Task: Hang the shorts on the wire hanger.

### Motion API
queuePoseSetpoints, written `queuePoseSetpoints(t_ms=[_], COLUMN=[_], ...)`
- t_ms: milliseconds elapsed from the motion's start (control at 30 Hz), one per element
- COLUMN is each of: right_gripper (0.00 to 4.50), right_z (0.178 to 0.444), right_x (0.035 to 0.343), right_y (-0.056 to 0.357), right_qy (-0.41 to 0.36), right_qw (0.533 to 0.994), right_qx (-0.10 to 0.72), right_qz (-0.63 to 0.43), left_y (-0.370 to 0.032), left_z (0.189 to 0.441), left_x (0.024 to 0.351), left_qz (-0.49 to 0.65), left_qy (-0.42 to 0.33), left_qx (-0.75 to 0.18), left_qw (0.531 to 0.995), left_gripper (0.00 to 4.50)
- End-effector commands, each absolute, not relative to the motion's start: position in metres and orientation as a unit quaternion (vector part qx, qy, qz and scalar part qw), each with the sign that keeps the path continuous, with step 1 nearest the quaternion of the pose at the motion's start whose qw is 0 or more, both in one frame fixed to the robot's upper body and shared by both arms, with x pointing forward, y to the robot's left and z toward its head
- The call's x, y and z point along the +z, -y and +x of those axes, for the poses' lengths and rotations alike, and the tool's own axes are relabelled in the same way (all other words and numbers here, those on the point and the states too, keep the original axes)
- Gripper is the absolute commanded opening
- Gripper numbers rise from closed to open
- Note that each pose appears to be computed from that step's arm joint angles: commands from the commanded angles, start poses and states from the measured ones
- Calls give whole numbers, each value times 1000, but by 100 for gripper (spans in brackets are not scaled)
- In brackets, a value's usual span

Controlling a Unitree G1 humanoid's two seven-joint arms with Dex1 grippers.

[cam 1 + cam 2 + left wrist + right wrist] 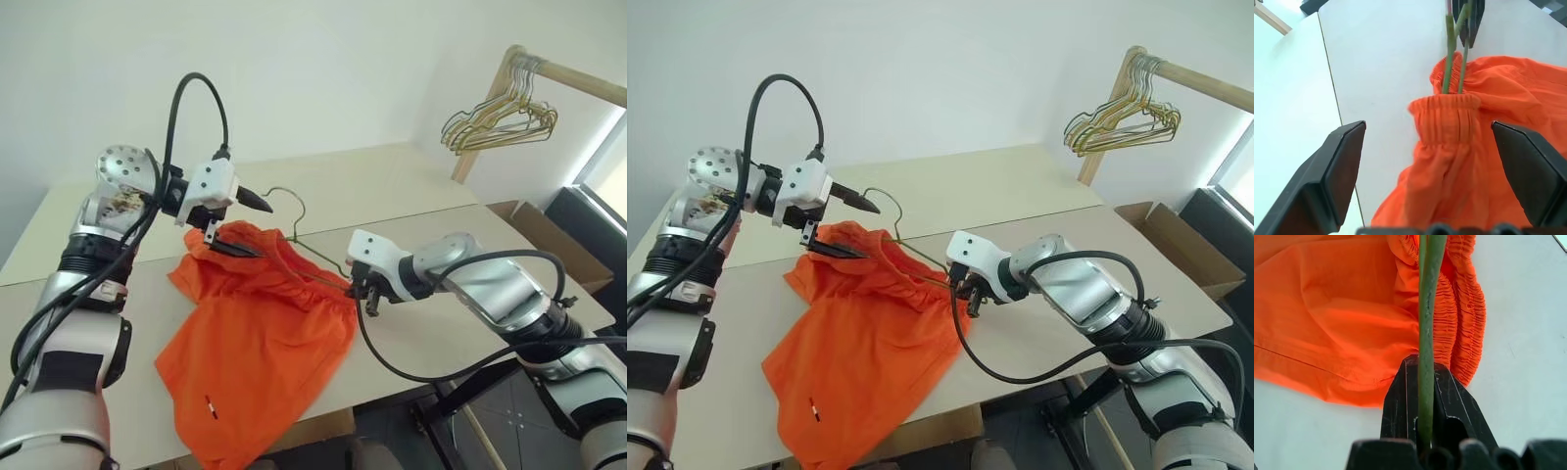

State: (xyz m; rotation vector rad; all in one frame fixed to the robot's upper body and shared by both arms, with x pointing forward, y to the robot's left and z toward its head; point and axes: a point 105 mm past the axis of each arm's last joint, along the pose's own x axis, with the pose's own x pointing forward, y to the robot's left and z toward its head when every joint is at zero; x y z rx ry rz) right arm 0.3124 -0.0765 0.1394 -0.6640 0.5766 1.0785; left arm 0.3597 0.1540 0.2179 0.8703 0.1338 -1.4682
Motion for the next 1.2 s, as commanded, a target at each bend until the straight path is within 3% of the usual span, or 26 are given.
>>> queuePoseSetpoints(t_ms=[33,267,300,467,733,800,1100,1200], right_gripper=[0,0,0,0,0,0,0,74], right_z=[315,315,314,314,312,310,311,310], right_x=[162,167,168,171,173,174,179,180], right_y=[77,80,80,82,84,83,84,88], right_qy=[-221,-213,-212,-210,-209,-206,-176,-165], right_qw=[778,779,778,778,775,774,774,772], right_qx=[493,490,491,489,493,498,500,500], right_qz=[-321,-328,-329,-333,-335,-332,-345,-356], left_y=[-163,-159,-158,-155,-157,-157,-154,-155], left_z=[359,369,369,369,371,370,367,366], left_x=[211,199,197,193,191,190,190,188], left_qz=[430,452,453,455,458,455,433,430], left_qy=[-84,-92,-91,-87,-90,-92,-90,-93], left_qx=[-644,-639,-640,-646,-640,-642,-650,-651], left_qw=[626,616,614,607,610,610,618,619], left_gripper=[445,445,427,306,46,8,8,0])
